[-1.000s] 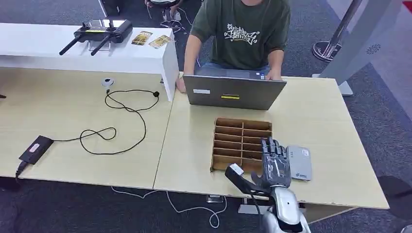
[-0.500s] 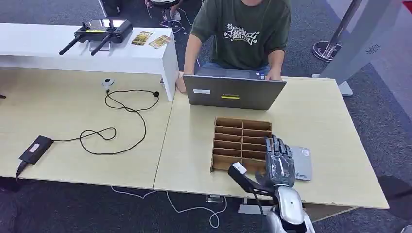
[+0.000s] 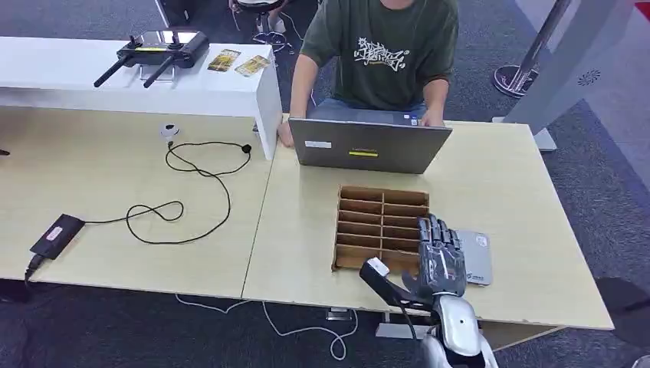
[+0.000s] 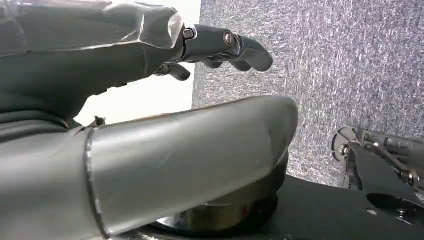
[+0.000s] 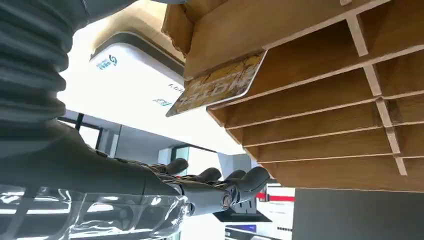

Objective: Pass the card to the sensor for recognition and then transmit it.

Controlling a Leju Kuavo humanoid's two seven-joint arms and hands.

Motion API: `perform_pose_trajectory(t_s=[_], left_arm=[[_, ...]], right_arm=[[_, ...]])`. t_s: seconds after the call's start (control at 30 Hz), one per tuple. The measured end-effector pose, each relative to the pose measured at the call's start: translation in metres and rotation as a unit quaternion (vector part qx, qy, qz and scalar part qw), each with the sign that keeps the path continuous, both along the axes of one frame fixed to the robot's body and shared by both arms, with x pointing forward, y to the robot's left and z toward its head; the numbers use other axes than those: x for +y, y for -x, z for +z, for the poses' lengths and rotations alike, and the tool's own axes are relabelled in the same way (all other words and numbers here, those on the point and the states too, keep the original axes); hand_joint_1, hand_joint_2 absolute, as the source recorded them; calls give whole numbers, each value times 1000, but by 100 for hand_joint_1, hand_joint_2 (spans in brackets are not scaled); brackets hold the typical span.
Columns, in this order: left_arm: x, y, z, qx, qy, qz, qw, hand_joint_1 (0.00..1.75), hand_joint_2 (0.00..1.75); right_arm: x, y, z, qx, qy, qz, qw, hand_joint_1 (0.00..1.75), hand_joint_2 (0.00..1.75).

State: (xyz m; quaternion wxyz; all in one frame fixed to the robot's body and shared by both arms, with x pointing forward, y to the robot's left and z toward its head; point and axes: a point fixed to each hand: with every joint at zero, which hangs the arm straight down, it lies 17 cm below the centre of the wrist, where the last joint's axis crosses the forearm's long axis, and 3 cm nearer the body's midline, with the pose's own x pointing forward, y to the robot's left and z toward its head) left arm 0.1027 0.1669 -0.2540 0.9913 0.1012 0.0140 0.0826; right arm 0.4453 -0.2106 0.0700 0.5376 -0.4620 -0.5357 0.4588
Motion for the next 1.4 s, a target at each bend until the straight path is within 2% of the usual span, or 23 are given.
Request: perform_pose_trajectory(t_s=[0.77,0.8,0.83,0.87,0.9,0.93,1.2,1.27,1.4], left_arm=[[0,-4,1,-7,-7,-34,999,0,0],[0,-4,1,-7,-8,-34,999,0,0],[1,-5,1,-8,-8,-36,999,0,0],[0,-5,1,-8,-8,-37,999,0,0],[1,-5,1,-8,-9,-38,999,0,0],[1,-5,1,-8,-9,-39,999,0,0],[3,-6,1,-10,-12,-47,999,0,0],[4,-6,1,-10,-14,-49,999,0,0],[6,-7,1,-12,-17,-57,998,0,0]], right_arm=[[-3,2,-4,5,4,3,1000,0,175],[-3,2,-4,5,4,3,1000,14,175],[-3,2,-5,6,4,3,1000,72,175],[-3,3,-5,6,5,3,1000,148,175],[-3,3,-5,6,5,3,1000,148,175],[-3,3,-6,7,5,3,1000,169,175],[-4,4,-4,5,5,3,1000,169,175],[-4,4,-4,4,5,3,1000,159,175],[-4,3,-2,2,5,3,1000,152,175]])
